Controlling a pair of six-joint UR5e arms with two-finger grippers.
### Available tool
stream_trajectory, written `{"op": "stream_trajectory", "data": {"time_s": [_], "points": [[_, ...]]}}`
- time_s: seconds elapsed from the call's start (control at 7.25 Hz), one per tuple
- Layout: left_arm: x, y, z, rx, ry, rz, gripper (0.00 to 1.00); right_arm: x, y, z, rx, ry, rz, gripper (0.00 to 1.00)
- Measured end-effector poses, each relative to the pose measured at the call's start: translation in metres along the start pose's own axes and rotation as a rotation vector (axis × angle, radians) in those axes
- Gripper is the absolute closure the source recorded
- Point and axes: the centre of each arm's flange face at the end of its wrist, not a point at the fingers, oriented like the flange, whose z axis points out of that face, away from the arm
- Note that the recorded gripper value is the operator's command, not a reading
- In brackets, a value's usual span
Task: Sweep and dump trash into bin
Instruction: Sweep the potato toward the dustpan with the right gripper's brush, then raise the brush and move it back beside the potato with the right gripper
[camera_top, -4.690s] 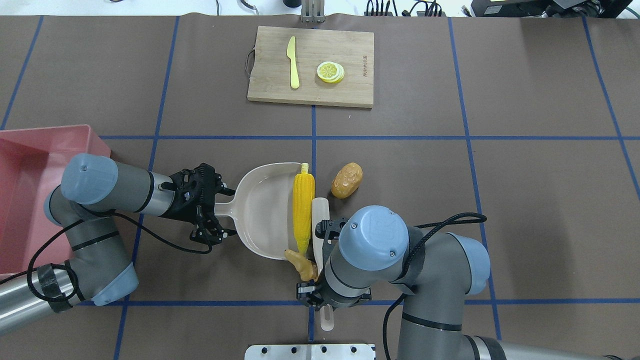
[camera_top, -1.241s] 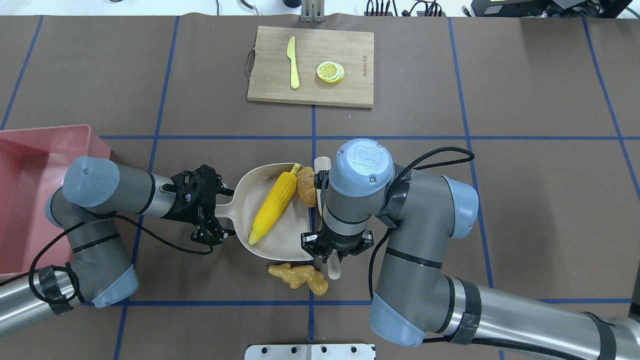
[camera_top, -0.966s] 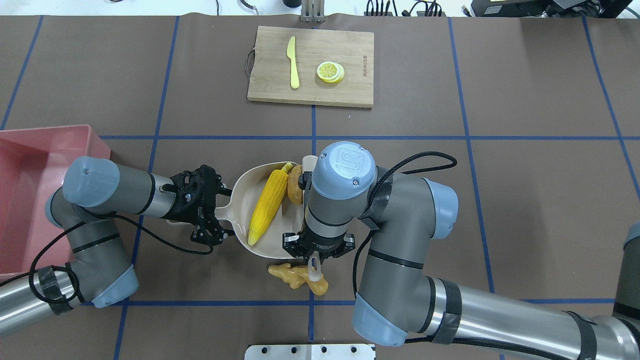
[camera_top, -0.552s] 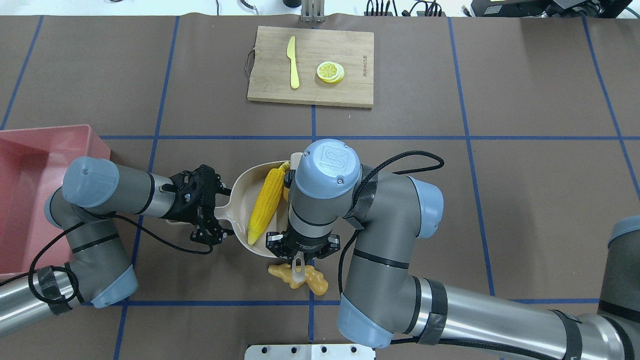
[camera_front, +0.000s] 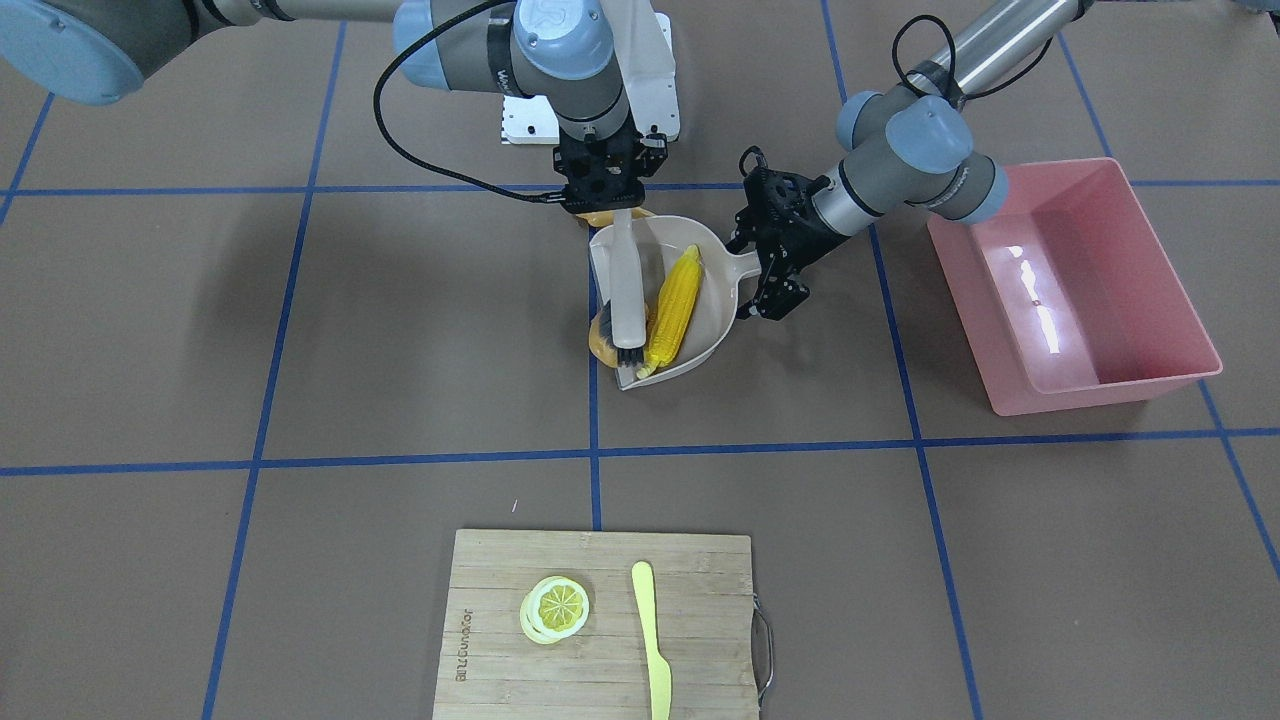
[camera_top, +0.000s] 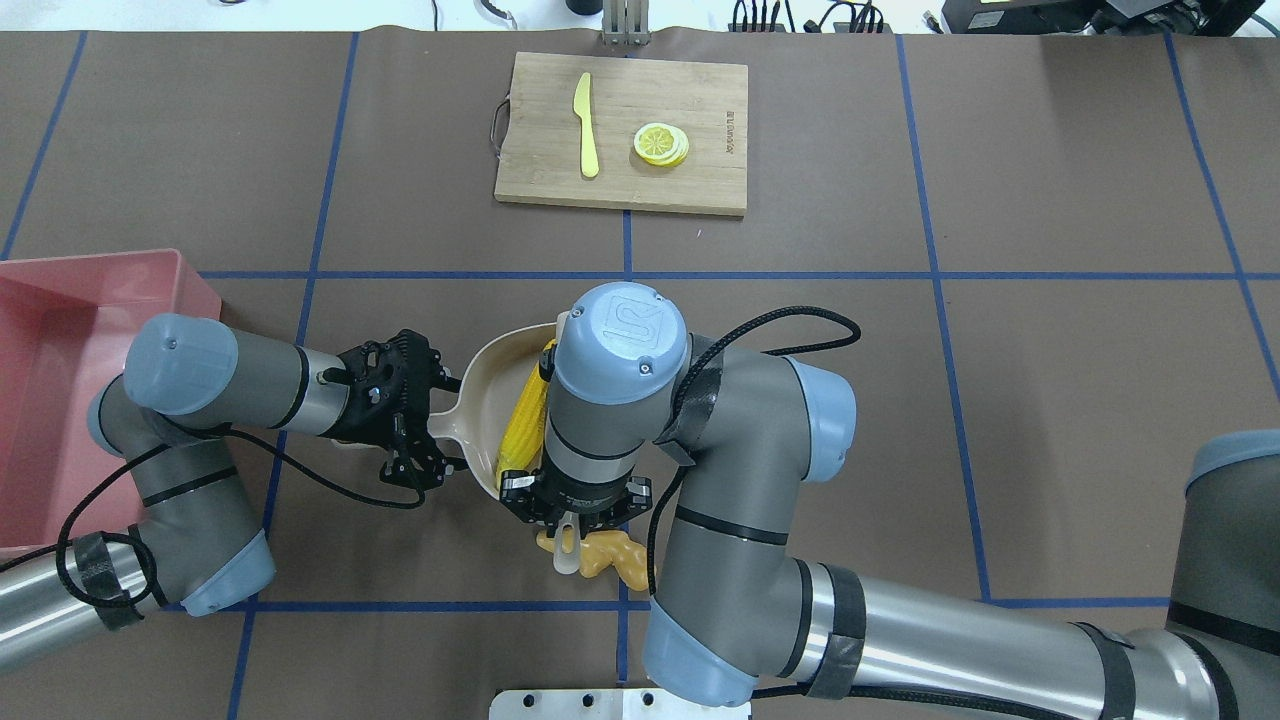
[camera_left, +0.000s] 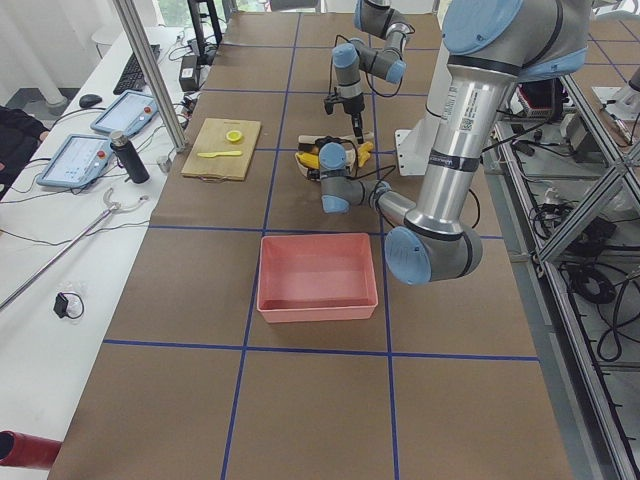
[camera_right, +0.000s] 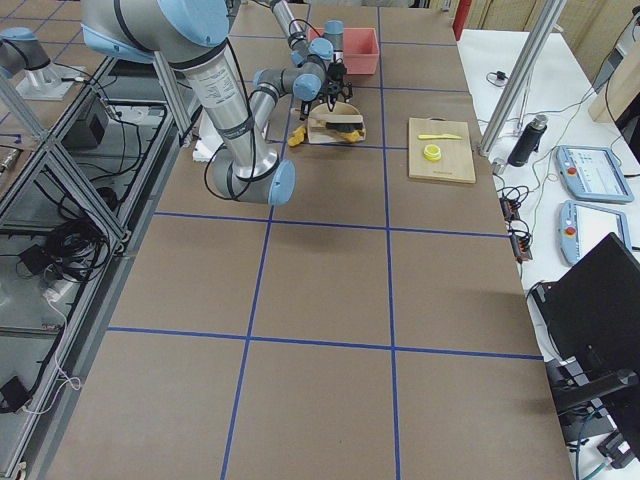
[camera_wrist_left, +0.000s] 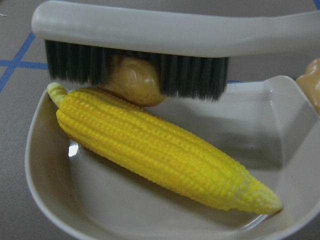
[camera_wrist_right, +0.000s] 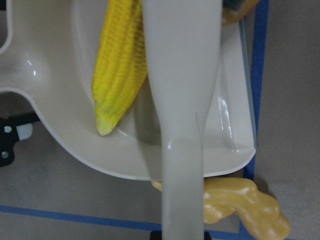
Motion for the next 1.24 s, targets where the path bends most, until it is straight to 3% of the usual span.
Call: {"op": "stream_trajectory", "data": {"time_s": [0.41,0.69,0.97,1.24], "points": [[0.001,0.000,-0.002,0.001,0.000,0.000,0.19,-0.021,0.005,-0.010,-0.008,-0.024,0.010,1.00],[0.001,0.001,-0.002,0.001,0.000,0.000,0.38,-0.014,-0.013,-0.041,-0.031,-0.036,0.038,1.00],[0.001,0.001,-0.002,0.001,0.000,0.002,0.53,0.043,-0.040,-0.090,-0.001,0.010,0.044,1.00],[0.002,0.001,-0.003,0.002,-0.001,0.004,0.58,0.143,-0.043,-0.103,0.025,0.109,-0.031,1.00]]}}
